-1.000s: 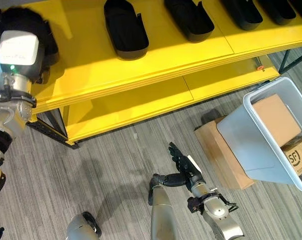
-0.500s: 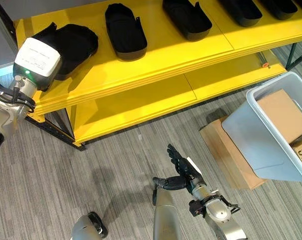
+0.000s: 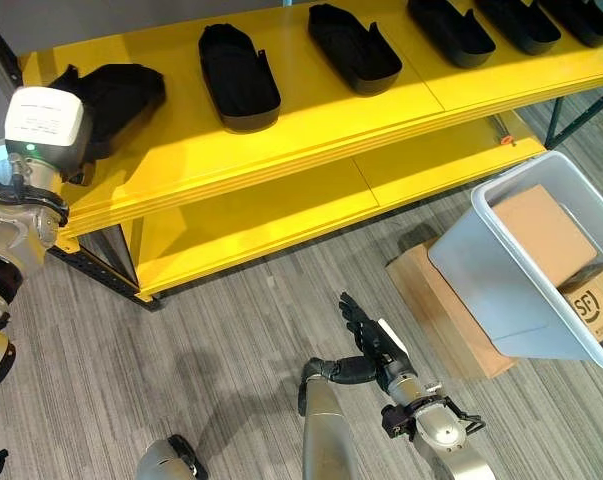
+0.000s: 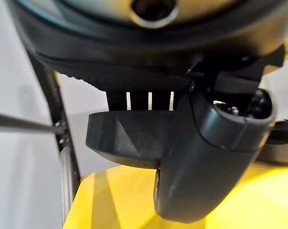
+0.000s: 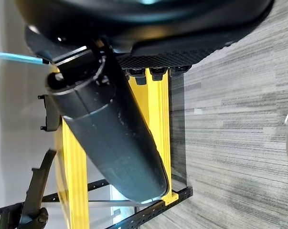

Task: Move parts from the plastic box to the shelf.

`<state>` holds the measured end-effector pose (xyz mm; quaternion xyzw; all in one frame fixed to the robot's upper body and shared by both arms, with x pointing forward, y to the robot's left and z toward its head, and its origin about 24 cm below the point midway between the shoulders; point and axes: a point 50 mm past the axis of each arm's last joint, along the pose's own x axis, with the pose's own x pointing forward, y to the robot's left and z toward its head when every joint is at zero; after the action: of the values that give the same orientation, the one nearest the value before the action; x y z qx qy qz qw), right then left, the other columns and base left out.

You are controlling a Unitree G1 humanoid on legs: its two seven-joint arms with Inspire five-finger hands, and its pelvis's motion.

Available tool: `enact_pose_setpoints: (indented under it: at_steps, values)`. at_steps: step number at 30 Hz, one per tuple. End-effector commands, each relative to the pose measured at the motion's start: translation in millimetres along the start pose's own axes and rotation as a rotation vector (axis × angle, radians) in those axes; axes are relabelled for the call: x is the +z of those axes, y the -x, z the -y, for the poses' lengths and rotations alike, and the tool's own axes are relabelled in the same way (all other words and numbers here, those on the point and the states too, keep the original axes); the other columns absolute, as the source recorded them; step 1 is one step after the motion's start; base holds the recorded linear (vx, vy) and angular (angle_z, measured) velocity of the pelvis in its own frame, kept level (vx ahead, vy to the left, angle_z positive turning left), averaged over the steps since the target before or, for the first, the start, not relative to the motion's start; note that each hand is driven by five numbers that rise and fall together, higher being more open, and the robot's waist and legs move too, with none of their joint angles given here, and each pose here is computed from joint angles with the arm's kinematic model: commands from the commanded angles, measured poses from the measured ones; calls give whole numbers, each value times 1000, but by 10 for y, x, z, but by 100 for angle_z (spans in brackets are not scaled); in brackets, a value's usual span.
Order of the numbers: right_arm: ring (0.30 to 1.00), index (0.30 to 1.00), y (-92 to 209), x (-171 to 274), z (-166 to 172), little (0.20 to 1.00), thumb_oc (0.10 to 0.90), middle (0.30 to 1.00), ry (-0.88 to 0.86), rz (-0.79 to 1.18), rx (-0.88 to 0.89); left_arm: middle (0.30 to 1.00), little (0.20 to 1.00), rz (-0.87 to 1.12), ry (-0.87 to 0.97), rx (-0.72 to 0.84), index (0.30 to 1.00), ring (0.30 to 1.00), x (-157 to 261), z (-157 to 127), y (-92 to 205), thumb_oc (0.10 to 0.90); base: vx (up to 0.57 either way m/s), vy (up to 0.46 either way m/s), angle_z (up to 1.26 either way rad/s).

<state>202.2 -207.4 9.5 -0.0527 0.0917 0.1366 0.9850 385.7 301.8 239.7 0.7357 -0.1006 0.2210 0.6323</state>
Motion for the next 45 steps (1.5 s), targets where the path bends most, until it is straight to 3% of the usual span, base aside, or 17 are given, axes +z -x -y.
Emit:
enact_pose_setpoints:
  at_steps: [1,9,12,35,45]
  values:
    - [1000,1000,23,341,83,1000,900,1000,32,176,-7,300,300,-139,212,231,300,300,-118,-491,-193,400,0,0,0]
    - [1000,1000,18,296,47,1000,900,1000,13,150,-8,300,300,-252,677,236,300,300,78,-423,-244,400,0,0,0]
    - [1000,1000,7,276,22,1000,900,1000,6,140,-4,300,300,-260,752,245,300,300,113,-474,-279,400,0,0,0]
    - [1000,1000,58,273,44,1000,900,1000,-5,134,-3,300,300,-294,486,163,300,300,-96,-451,-270,400,-1,-3,-3]
    - [1000,1000,107,254,83,1000,900,1000,-30,132,-22,300,300,-312,424,180,300,300,-275,-596,-283,400,2,1,-5]
